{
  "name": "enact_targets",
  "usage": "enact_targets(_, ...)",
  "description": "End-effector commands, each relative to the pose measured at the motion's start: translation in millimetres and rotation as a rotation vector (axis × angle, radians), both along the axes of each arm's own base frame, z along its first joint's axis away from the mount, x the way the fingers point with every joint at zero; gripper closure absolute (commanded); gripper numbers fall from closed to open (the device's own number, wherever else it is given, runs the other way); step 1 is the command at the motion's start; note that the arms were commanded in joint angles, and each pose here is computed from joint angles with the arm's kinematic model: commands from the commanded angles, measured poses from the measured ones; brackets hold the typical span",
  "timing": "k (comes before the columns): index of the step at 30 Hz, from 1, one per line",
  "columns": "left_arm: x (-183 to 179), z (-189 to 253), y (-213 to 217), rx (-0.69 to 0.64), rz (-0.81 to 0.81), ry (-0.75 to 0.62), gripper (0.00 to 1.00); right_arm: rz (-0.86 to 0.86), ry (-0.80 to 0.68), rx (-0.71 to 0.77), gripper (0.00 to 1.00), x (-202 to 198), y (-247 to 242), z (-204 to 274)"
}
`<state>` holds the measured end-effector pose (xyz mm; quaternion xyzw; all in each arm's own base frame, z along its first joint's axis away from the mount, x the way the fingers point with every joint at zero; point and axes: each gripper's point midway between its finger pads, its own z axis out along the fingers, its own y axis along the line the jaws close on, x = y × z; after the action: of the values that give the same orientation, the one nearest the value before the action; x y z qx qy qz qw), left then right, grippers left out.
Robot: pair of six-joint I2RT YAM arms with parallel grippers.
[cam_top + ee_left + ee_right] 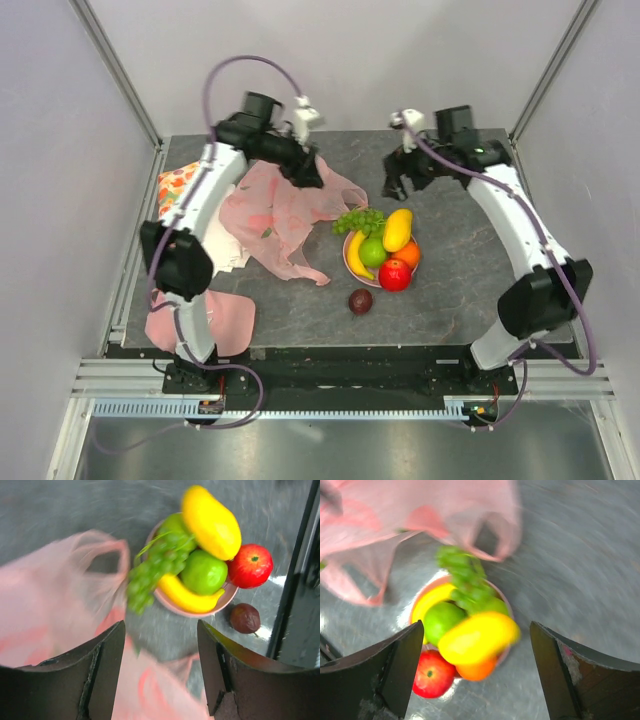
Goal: Take the fake fruits out of the plastic bag
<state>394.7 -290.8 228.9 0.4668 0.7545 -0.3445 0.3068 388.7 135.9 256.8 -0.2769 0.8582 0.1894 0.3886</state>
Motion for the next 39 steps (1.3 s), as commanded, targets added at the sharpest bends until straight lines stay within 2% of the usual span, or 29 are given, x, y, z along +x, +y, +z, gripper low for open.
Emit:
enact_targets(1, -23.1, 84.0, 58.3, -0.182, 0.171, 0.018, 0.34, 0.325, -0.006, -0.117, 0.08, -6.1, 60.1, -24.9)
enact_targets(3, -36.7, 101.1, 76.8, -0.196, 0.203, -0.029, 0.34, 0.338, 0.043, -0.158, 0.14, 7.4, 71.2, -52.4)
enact_targets(5, -46.0, 110.7, 86.0, -0.201, 0.222, -0.059, 0.33, 0.341, 0.029, -0.189, 0.16, 23.2, 77.6, -58.2)
enact_targets(6, -54.6, 116.4, 92.2, -0.200, 0.235, -0.082, 0.32, 0.341, 0.052, -0.224, 0.17, 30.5, 81.2, -75.2)
enact_targets(10, -71.8, 120.1, 104.4, -0.184, 0.263, -0.129, 0.32, 0.398, 0.054, -0.317, 0.18, 42.4, 94.2, -95.3)
enact_targets(17, -80.9, 108.9, 118.3, -0.171, 0.304, -0.130, 0.32, 0.488, 0.170, -0.450, 0.25, 12.7, 102.0, -142.5)
enact_targets(22, -79.8, 104.9, 121.6, -0.166, 0.318, -0.125, 0.31, 0.478, 0.193, -0.519, 0.37, 12.2, 96.0, -156.8)
enact_targets(29, -76.9, 109.2, 118.8, -0.184, 0.312, -0.116, 0.31, 0.465, 0.195, -0.635, 0.38, 12.2, 86.5, -169.1)
enact_targets(32, -75.8, 110.5, 118.4, -0.186, 0.310, -0.120, 0.31, 0.482, 0.188, -0.664, 0.56, 9.4, 87.1, -170.1)
enact_targets(33, -75.6, 110.7, 118.3, -0.187, 0.311, -0.121, 0.31, 0.487, 0.180, -0.666, 0.67, 9.9, 88.6, -169.1)
enact_targets(36, -76.2, 111.7, 117.5, -0.193, 0.307, -0.121, 0.31, 0.494, 0.134, -0.651, 0.80, 8.4, 97.4, -149.7)
enact_targets(39, -76.0, 114.2, 116.7, -0.200, 0.303, -0.127, 0.32, 0.505, 0.053, -0.616, 0.86, 6.6, 110.8, -118.7)
